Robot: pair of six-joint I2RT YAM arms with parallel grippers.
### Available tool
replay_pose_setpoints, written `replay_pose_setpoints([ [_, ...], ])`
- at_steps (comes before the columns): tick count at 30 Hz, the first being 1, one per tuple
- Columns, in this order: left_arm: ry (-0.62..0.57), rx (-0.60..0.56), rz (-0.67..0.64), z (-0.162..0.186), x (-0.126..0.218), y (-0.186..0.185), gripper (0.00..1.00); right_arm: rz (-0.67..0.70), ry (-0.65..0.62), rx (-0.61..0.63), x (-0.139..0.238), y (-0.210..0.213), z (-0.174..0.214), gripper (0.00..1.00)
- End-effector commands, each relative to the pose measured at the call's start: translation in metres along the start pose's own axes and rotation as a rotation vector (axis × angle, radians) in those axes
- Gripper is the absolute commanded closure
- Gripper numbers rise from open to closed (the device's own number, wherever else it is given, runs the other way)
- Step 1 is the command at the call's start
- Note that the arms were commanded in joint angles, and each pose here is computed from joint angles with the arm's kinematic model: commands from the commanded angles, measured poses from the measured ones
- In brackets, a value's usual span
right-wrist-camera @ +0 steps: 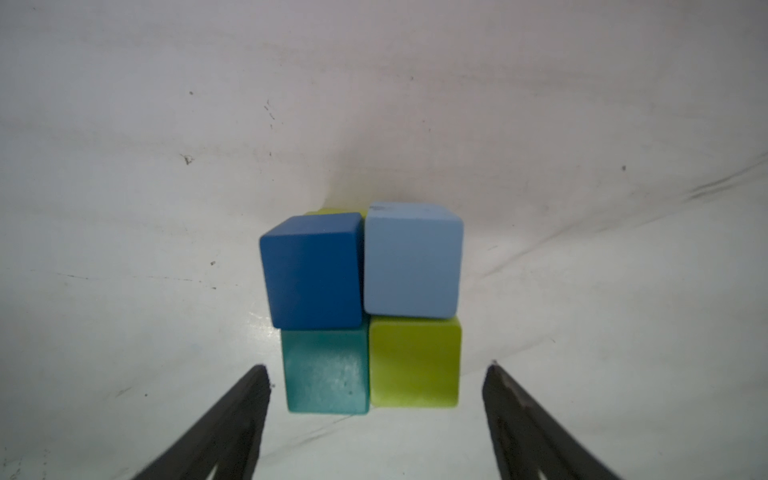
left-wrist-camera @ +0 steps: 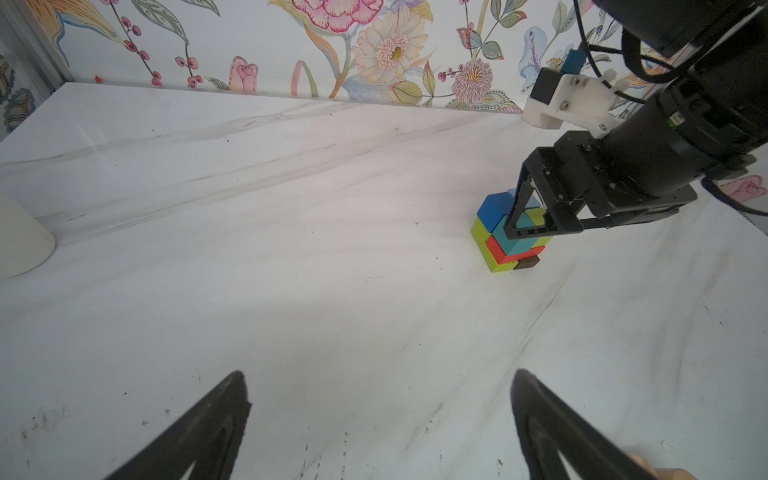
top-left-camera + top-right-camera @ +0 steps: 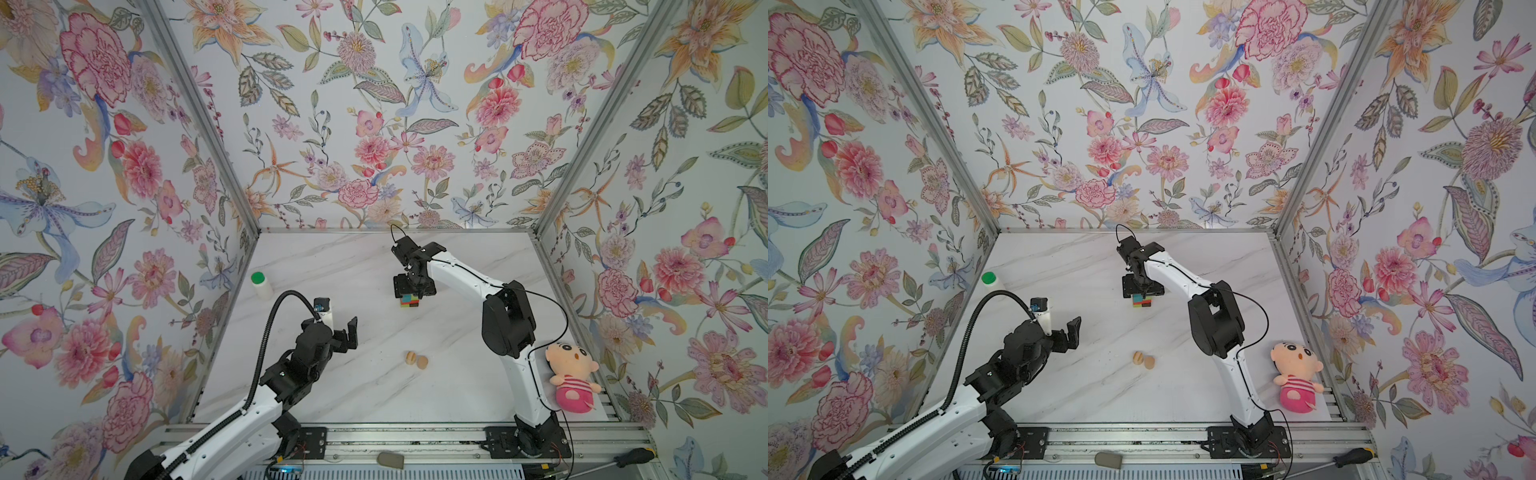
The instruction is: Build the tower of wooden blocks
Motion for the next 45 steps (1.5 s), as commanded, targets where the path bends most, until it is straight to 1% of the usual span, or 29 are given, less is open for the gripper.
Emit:
replay_pose_setpoints([
  [1, 0.012, -0.005, -0.016, 0.003, 0.002, 0.005, 0.01, -0.006, -0.045, 0.001, 0.019, -0.001, -0.010, 0.15],
  [6, 0.014, -0.008, -0.023, 0.003, 0.001, 0.005, 0.01, -0.008, -0.046, 0.011, 0.018, 0.004, -0.019, 0.15],
  [13, 0.023, -0.013, -0.037, 0.004, -0.002, 0.006, 0.00, 0.000, -0.031, 0.014, 0.005, 0.010, -0.027, 0.14],
  [15, 0.028, -0.013, -0.039, 0.005, -0.003, 0.007, 0.01, 0.017, -0.033, -0.013, 0.002, -0.003, -0.035, 0.14],
  [19, 0.030, -0.012, -0.040, 0.004, -0.005, 0.008, 0.01, 0.036, -0.032, -0.004, -0.002, -0.003, -0.037, 0.14],
  [32, 0.044, -0.003, -0.038, 0.006, -0.010, 0.011, 0.01, 0.013, 0.000, -0.005, -0.013, -0.002, -0.037, 0.16],
  [38, 0.043, -0.001, -0.038, 0.006, -0.010, 0.012, 0.01, -0.003, 0.013, -0.006, -0.016, 0.000, -0.036, 0.19],
  [45, 0.046, 0.001, -0.040, 0.007, -0.011, 0.013, 0.01, -0.011, 0.026, -0.006, -0.020, 0.001, -0.035, 0.30],
])
Point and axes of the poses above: each gripper's point midway between its finger pads, its own x axis back along the fingers, its own y axis along the line the jaws close on, z = x × y, the point moved 10 cm from there along x, back along the fingers, and after that the axes turned 3 degrees about -x, right-handed, at the moved point
